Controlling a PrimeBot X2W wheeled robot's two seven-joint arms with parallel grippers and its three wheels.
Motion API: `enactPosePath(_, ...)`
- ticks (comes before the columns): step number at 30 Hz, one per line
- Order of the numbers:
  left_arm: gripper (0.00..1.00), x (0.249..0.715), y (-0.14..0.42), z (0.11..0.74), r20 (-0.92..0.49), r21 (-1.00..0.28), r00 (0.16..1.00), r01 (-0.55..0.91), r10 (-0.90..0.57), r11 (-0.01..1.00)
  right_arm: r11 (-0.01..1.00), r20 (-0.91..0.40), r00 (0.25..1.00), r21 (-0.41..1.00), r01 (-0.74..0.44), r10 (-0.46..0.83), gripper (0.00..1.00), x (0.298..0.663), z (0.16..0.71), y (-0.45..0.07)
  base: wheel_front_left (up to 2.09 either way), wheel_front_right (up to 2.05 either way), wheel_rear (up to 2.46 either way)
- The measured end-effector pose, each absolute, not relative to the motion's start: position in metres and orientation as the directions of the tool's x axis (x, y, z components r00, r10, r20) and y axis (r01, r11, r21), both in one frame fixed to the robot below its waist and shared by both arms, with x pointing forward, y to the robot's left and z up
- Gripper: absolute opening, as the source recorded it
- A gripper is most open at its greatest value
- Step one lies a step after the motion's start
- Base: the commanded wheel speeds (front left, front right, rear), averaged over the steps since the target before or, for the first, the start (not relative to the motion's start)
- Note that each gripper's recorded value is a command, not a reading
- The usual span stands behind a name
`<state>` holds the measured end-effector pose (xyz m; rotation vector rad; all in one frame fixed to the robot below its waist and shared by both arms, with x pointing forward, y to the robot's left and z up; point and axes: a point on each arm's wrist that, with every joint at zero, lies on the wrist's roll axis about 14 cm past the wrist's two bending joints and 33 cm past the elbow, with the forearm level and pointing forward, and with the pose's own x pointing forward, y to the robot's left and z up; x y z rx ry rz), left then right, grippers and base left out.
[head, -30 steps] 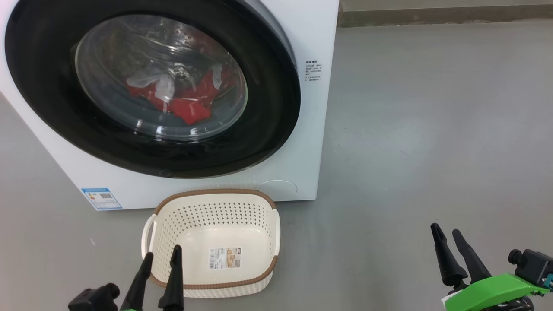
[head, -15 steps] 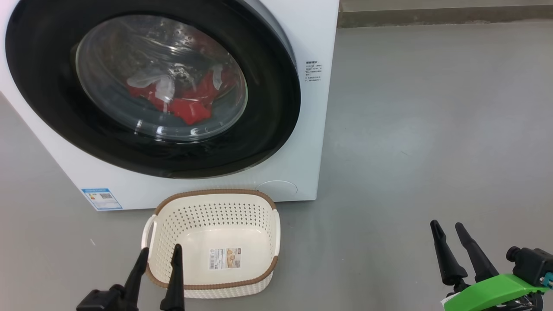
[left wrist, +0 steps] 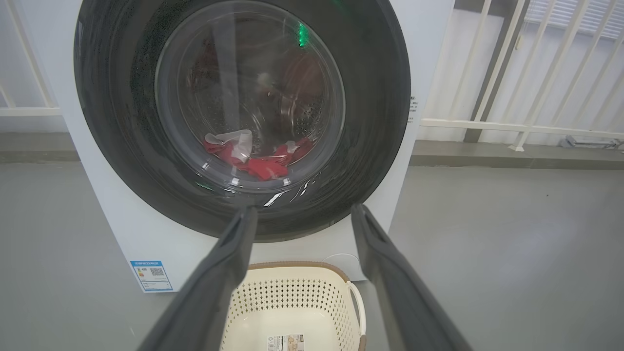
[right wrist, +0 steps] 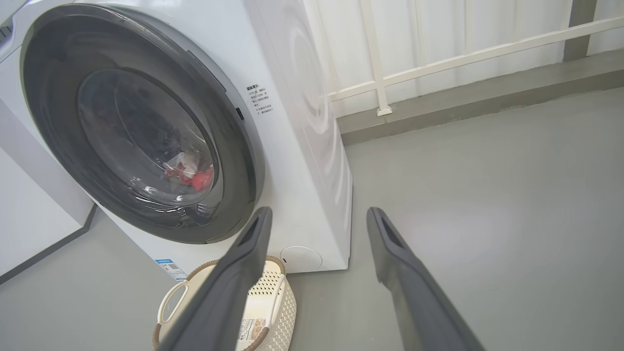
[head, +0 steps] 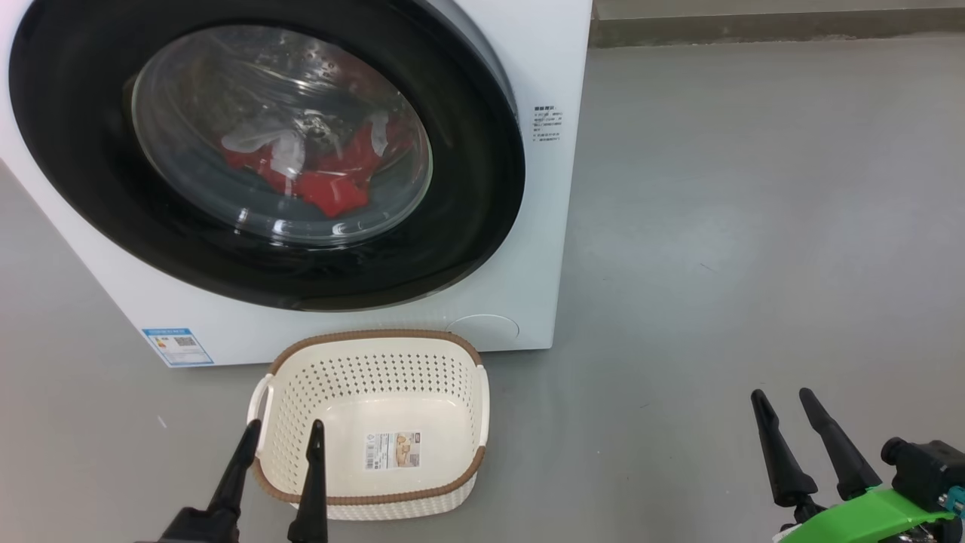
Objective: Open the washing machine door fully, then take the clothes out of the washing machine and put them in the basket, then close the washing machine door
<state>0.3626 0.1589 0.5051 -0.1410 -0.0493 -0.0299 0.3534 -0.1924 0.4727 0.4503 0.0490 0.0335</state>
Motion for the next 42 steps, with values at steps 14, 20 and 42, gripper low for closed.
enactPosePath(14, 1.0, 0.36, 0.158, 0.505, 0.071, -0.027, 0.997, 0.044, -0.042, 0.999, 0.936, -0.024, 1.0, 0.352, -0.006, 0.015, 1.0, 0.344, 0.473, -0.205, 0.0, 0.0, 0.0)
enactPosePath(20, 1.0, 0.36, 0.16, 0.505, 0.072, -0.027, 0.997, 0.04, -0.038, 0.999, 0.936, -0.019, 1.0, 0.351, 0.009, -0.003, 1.0, 0.343, 0.475, -0.211, 0.0, 0.0, 0.0)
enactPosePath(42, 1.0, 0.36, 0.159, 0.502, 0.062, -0.04, 0.997, 0.043, -0.04, 0.998, 0.901, 0.02, 1.0, 0.433, -0.003, -0.006, 0.0, 0.35, 0.486, -0.205, 0.0, 0.0, 0.0)
